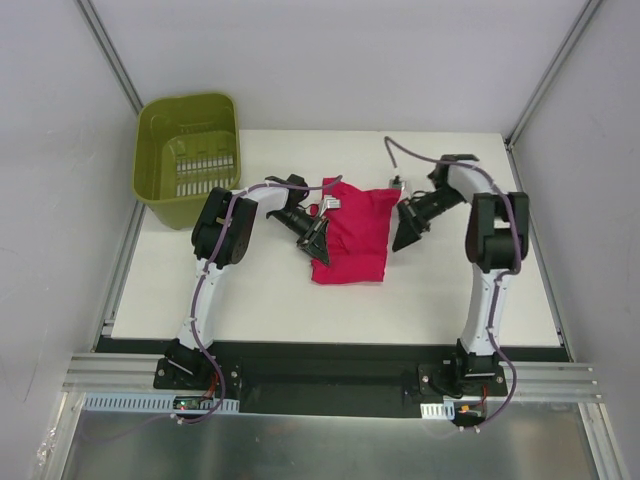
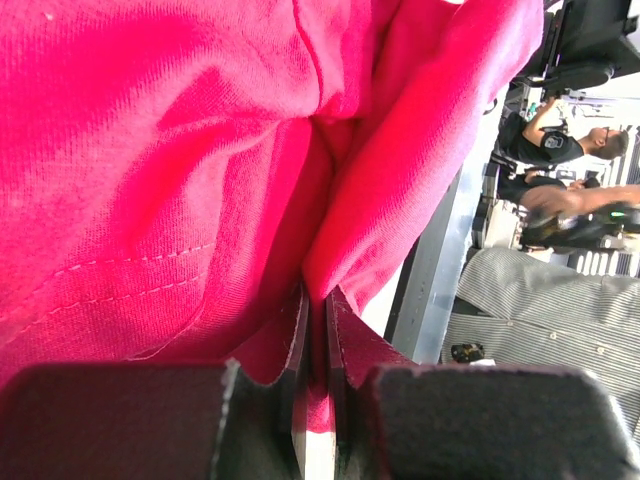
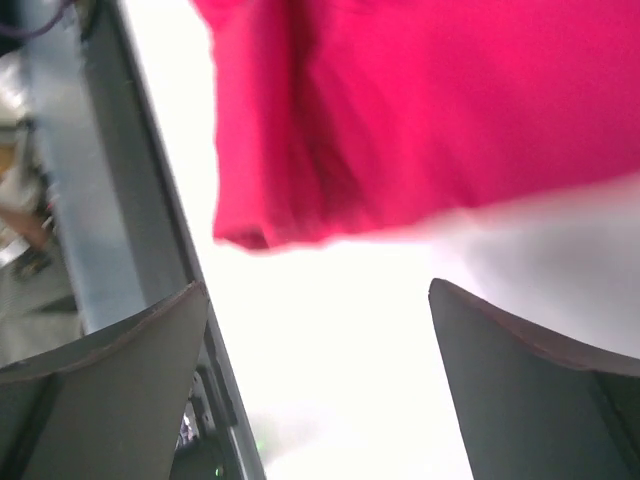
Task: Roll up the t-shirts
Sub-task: Roll the T-shirt to the center of the board.
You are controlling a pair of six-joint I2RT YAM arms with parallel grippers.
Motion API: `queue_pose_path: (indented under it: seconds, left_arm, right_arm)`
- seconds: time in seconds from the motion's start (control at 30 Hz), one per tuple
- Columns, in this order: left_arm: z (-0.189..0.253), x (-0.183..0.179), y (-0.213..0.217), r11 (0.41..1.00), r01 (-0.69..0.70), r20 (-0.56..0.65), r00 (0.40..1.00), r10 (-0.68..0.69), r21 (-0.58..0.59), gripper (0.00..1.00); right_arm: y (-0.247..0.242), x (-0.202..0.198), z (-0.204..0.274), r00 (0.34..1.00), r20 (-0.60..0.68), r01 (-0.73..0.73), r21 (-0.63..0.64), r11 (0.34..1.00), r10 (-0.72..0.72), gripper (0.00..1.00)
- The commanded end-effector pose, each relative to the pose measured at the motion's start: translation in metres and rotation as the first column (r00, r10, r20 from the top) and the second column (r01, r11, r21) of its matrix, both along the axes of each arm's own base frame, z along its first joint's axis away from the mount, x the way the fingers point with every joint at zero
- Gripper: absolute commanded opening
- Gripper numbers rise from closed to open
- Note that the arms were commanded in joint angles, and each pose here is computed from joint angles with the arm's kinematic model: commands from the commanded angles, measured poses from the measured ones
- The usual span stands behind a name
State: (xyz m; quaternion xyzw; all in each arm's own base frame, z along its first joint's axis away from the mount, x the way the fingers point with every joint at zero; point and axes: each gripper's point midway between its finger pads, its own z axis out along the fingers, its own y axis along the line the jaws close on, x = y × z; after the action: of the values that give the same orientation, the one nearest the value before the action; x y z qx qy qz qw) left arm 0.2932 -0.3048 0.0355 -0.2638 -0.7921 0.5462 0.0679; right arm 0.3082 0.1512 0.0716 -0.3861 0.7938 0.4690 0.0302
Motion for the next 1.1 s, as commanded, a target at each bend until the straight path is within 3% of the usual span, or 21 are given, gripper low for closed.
queue_pose_path:
  seconds: [0.0,0.03,0.07,0.1,0.13,0.17,0.2,0.27,0.3,0.33,0.37,0.4,0.5,0.6,0.67,0.77,1.07]
  left_arm:
    - [-0.001,0.006,0.004,1.000,0.008,0.040,0.999,-0.008,0.004,0.04]
    - [0.000,0.006,0.003,1.000,0.009,0.046,0.999,-0.009,0.003,0.05]
    - [0.001,0.007,0.003,1.000,0.009,0.051,0.999,-0.009,0.003,0.06]
    - [0.002,0.008,0.003,1.000,0.009,0.057,0.998,-0.009,0.002,0.06]
    - [0.003,0.009,0.003,1.000,0.009,0.062,0.998,-0.009,0.003,0.06]
    - [0.005,0.010,0.002,1.000,0.007,0.064,0.998,-0.007,0.001,0.06]
    - [0.008,0.011,0.001,1.000,0.008,0.073,0.997,-0.008,-0.001,0.06]
    - [0.014,0.012,0.000,1.000,0.009,0.091,0.996,-0.009,-0.008,0.07]
    - [0.015,0.012,0.001,1.000,0.010,0.096,0.995,-0.009,-0.005,0.07]
    - [0.019,0.013,0.000,1.000,0.013,0.111,0.994,-0.012,-0.008,0.07]
    - [0.020,0.012,0.000,1.000,0.013,0.113,0.994,-0.013,-0.007,0.08]
    - [0.019,0.011,0.001,1.000,0.013,0.111,0.994,-0.013,-0.005,0.08]
    - [0.020,0.009,0.002,1.000,0.014,0.104,0.994,-0.014,-0.004,0.08]
    - [0.021,0.008,0.002,1.000,0.017,0.104,0.994,-0.016,-0.007,0.08]
    - [0.019,0.007,0.003,1.000,0.016,0.098,0.995,-0.015,-0.006,0.08]
    - [0.019,0.006,0.002,1.000,0.018,0.094,0.995,-0.017,-0.009,0.08]
    - [0.016,0.003,0.004,1.000,0.021,0.087,0.996,-0.021,-0.003,0.09]
  right_arm:
    - [-0.070,0.038,0.066,0.946,0.263,0.229,-0.140,0.963,-0.187,0.96]
    - [-0.084,0.073,0.077,0.865,0.459,0.308,-0.164,0.937,-0.203,0.96]
    - [-0.100,0.078,0.108,0.755,0.591,0.469,-0.182,0.864,-0.285,0.96]
    - [-0.135,0.097,0.132,0.584,0.773,0.612,-0.221,0.759,-0.246,0.96]
    - [-0.144,0.141,0.196,0.246,0.944,0.682,-0.008,0.731,-0.219,0.96]
    - [-0.140,0.134,0.189,0.170,0.963,0.666,0.044,0.744,-0.209,0.96]
    - [-0.125,0.128,0.253,-0.040,0.977,0.617,0.190,0.764,-0.210,0.96]
    - [-0.114,0.126,0.280,-0.061,0.960,0.642,0.247,0.725,-0.273,0.96]
    - [-0.090,0.114,0.241,0.167,0.922,0.653,0.161,0.740,-0.349,0.96]
    - [-0.075,0.106,0.227,0.287,0.884,0.615,0.124,0.778,-0.368,0.96]
    - [-0.043,0.086,0.217,0.429,0.816,0.479,0.158,0.863,-0.388,0.99]
    - [-0.029,0.070,0.195,0.523,0.772,0.397,0.152,0.905,-0.360,0.96]
    - [0.003,0.046,0.155,0.672,0.642,0.351,0.165,0.922,-0.371,0.90]
    - [0.019,0.022,0.121,0.777,0.495,0.355,0.166,0.920,-0.389,0.88]
    - [0.029,-0.002,0.104,0.848,0.419,0.279,0.167,0.946,-0.324,0.89]
    - [0.038,-0.022,0.076,0.905,0.315,0.250,0.152,0.956,-0.287,0.93]
    - [0.056,-0.028,0.035,0.954,0.187,0.219,0.097,0.971,-0.234,0.93]
